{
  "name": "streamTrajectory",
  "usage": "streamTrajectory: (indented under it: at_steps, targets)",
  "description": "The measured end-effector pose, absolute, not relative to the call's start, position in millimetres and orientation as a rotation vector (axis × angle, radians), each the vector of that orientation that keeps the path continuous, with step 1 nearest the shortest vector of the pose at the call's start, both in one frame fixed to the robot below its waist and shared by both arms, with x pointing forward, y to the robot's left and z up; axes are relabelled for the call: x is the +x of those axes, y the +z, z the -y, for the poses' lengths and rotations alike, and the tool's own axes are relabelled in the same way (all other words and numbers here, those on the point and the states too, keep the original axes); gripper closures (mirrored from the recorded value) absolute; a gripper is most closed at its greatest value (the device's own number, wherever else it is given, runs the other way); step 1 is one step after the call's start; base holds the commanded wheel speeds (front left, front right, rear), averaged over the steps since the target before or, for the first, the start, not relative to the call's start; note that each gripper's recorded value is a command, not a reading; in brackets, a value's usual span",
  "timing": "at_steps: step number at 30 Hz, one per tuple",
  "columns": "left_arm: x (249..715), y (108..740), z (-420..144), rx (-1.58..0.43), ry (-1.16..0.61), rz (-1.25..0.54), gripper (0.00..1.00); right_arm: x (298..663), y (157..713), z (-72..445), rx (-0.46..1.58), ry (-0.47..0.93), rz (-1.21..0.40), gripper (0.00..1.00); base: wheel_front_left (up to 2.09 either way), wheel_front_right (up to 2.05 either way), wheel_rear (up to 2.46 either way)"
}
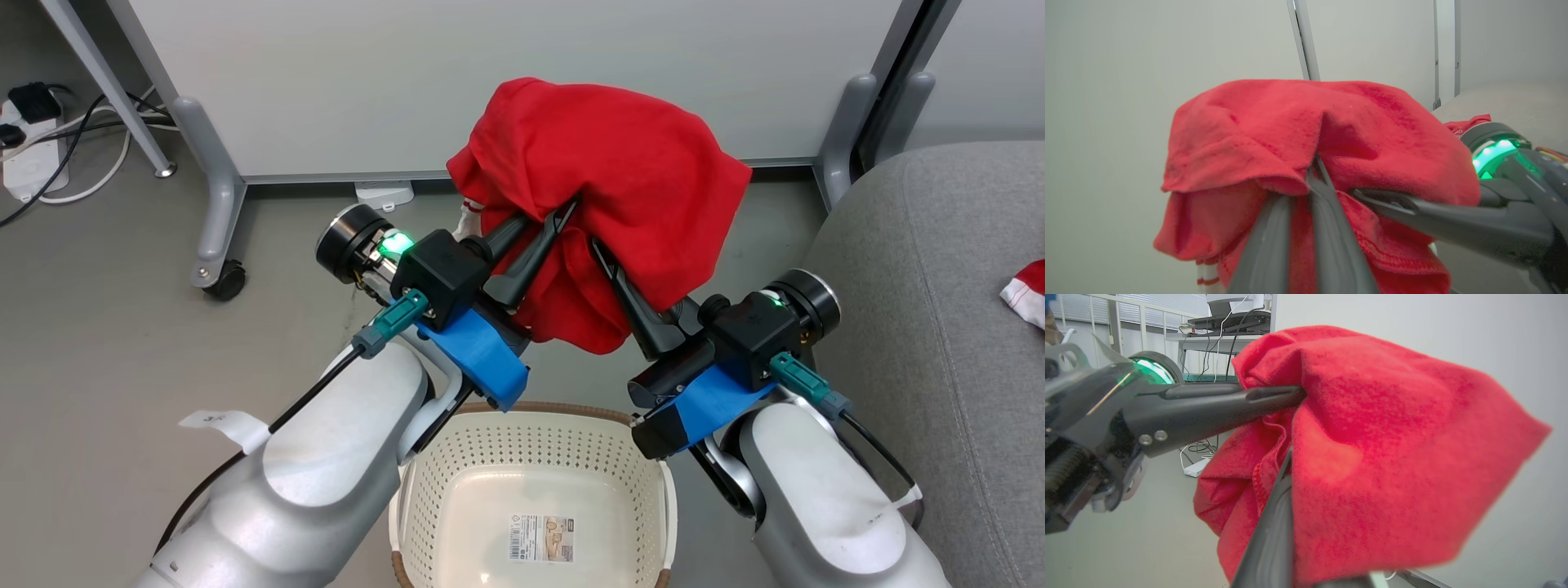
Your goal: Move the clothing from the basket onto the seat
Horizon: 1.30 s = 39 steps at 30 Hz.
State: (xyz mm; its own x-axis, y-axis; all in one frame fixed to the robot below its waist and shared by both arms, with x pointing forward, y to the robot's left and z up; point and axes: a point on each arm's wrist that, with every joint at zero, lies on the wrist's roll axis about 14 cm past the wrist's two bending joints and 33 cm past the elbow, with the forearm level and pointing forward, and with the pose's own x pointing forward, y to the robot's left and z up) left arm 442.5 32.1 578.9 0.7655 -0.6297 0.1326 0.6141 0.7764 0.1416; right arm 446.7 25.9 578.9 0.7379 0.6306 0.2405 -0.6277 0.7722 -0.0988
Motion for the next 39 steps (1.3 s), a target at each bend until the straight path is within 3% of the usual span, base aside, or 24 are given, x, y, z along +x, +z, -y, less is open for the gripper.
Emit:
streamTrajectory:
  at_steps: [1,21,39]
  targets:
    - [443,578,-33,0.092,-0.675,0.175,0.0,447,579,-26,-0.011,0.691,0.268,1.0,0.0,0.0,0.0]
    - [444,573,-28,0.106,-0.687,0.169,0.0,451,581,-9,-0.003,0.64,0.273,1.0,0.0,0.0,0.0]
    - [443,542,29,0.041,-0.843,0.12,0.0,445,566,102,-0.022,0.337,0.244,1.0,0.0,0.0,0.0]
